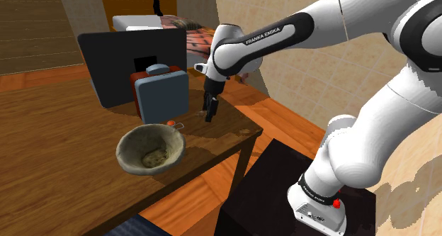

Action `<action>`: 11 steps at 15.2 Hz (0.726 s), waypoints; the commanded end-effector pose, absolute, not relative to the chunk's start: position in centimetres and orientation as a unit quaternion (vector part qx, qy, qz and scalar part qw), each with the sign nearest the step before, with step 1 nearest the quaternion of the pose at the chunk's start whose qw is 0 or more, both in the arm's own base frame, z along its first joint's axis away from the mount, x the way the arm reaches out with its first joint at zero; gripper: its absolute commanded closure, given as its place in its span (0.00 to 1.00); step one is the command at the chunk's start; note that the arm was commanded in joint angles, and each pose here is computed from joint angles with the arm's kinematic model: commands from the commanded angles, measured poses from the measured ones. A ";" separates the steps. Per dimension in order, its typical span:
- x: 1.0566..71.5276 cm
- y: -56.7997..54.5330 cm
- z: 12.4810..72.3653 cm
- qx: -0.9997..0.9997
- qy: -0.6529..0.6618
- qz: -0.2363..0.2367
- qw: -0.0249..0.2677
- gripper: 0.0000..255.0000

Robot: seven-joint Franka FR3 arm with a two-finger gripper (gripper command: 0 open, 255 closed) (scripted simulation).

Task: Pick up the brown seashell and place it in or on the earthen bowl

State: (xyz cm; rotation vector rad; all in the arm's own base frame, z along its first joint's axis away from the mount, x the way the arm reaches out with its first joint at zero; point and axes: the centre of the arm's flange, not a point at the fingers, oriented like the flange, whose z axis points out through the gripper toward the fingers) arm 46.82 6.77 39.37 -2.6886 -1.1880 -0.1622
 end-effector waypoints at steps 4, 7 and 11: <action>46.8 6.8 39.4 -0.909 -0.402 -0.055 0.099 1.00; 46.7 6.8 39.3 -0.909 -0.402 -0.055 0.099 1.00; 46.7 6.8 39.8 -0.909 -0.401 -0.060 0.098 0.00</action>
